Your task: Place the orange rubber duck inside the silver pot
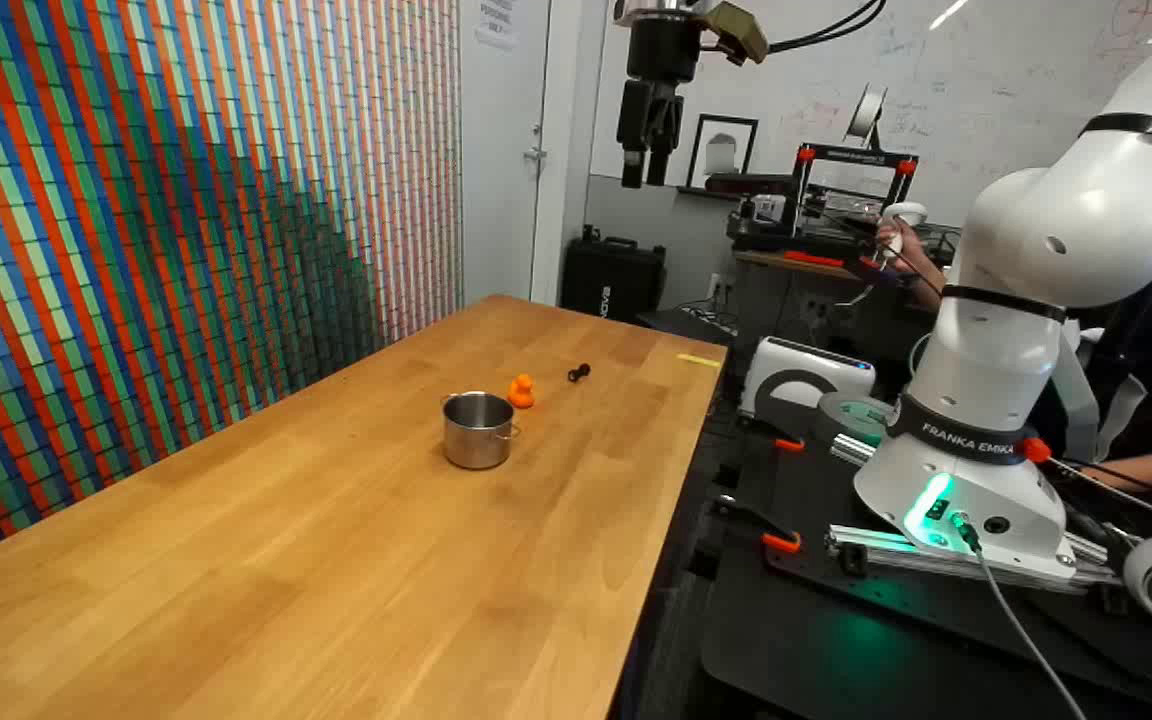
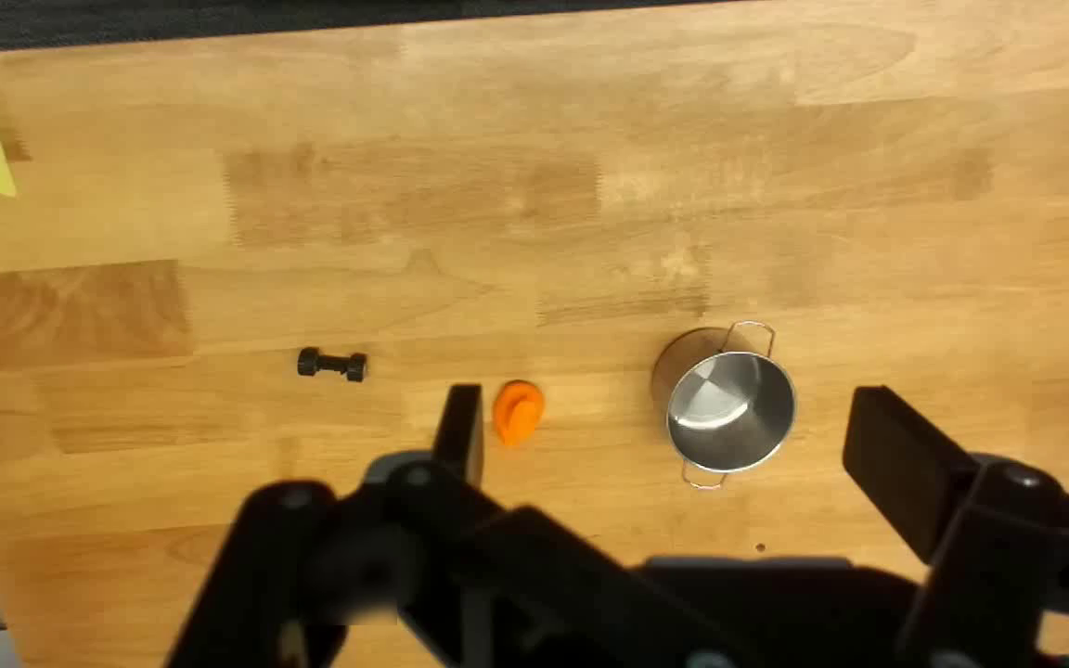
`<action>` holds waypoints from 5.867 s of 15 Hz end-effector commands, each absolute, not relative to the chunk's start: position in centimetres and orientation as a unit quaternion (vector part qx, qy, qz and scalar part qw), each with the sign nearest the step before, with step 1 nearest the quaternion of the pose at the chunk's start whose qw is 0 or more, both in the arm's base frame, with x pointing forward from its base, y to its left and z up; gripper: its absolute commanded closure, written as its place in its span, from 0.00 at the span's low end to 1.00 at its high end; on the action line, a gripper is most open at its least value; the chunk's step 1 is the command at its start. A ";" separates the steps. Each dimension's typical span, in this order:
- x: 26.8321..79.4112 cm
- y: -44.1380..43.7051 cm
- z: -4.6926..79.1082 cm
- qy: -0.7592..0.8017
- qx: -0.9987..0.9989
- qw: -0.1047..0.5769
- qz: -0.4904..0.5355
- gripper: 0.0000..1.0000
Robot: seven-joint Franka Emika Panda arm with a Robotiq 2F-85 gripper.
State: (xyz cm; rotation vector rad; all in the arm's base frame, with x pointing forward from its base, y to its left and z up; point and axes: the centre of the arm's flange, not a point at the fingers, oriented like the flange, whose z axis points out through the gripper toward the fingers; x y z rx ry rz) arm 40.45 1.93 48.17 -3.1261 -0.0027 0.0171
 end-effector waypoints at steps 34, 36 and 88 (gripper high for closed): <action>56.8 0.0 18.1 0.134 -0.987 -0.081 -0.029 0.00; 56.9 0.7 17.3 0.150 -0.986 -0.069 -0.034 0.00; 56.7 12.1 25.8 0.133 -0.987 0.080 -0.041 0.00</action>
